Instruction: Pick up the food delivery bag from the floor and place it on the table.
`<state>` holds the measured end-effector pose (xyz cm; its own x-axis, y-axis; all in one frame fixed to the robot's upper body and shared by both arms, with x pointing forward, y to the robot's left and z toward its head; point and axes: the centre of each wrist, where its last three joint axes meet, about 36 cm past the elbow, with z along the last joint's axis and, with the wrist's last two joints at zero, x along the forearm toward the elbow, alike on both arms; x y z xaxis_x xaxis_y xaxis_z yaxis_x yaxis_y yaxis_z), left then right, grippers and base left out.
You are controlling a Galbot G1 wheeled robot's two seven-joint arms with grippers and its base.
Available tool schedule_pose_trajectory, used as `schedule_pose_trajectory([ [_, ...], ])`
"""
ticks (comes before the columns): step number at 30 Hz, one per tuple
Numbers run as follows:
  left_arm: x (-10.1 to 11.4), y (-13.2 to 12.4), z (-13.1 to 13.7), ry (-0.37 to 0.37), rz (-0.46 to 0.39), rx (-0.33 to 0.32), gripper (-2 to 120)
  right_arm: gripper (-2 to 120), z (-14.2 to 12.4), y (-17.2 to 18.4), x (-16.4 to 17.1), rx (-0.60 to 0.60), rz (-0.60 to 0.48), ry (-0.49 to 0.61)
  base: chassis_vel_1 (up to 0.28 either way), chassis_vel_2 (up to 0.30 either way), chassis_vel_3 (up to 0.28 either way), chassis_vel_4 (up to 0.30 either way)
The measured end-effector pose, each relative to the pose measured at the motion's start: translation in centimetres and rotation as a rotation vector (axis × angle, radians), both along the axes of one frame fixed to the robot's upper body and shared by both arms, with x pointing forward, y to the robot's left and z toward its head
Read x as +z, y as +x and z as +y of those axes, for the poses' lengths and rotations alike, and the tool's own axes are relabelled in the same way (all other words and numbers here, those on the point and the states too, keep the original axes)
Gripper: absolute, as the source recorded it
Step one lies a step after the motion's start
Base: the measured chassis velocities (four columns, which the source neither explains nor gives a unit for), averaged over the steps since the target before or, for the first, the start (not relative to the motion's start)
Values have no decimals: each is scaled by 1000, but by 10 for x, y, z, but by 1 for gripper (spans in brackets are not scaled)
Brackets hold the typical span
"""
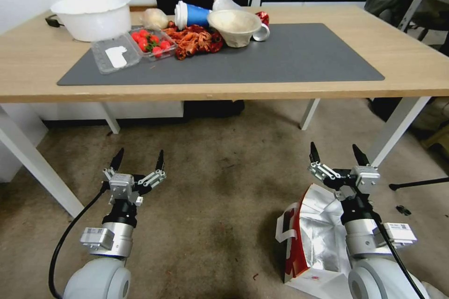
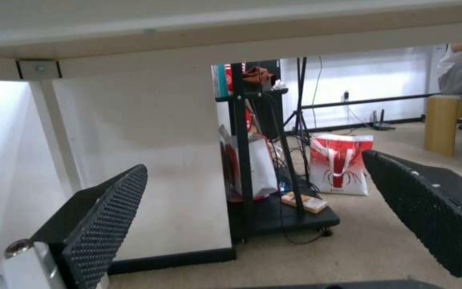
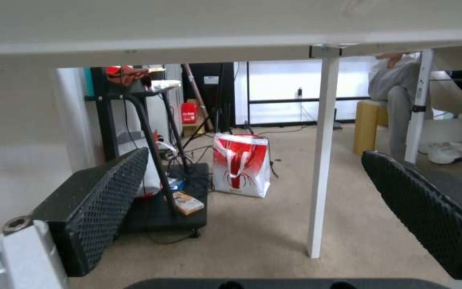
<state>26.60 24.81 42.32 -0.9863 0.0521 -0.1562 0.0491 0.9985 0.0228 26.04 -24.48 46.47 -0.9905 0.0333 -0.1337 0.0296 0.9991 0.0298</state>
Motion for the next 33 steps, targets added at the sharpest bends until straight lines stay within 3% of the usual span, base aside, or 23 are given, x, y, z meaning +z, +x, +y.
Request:
schedule_pose_trajectory([
  [33, 3, -1, -2, 1, -6, -1, 100, 100, 0, 0, -5, -1, 5, -2, 0, 0, 0, 0],
])
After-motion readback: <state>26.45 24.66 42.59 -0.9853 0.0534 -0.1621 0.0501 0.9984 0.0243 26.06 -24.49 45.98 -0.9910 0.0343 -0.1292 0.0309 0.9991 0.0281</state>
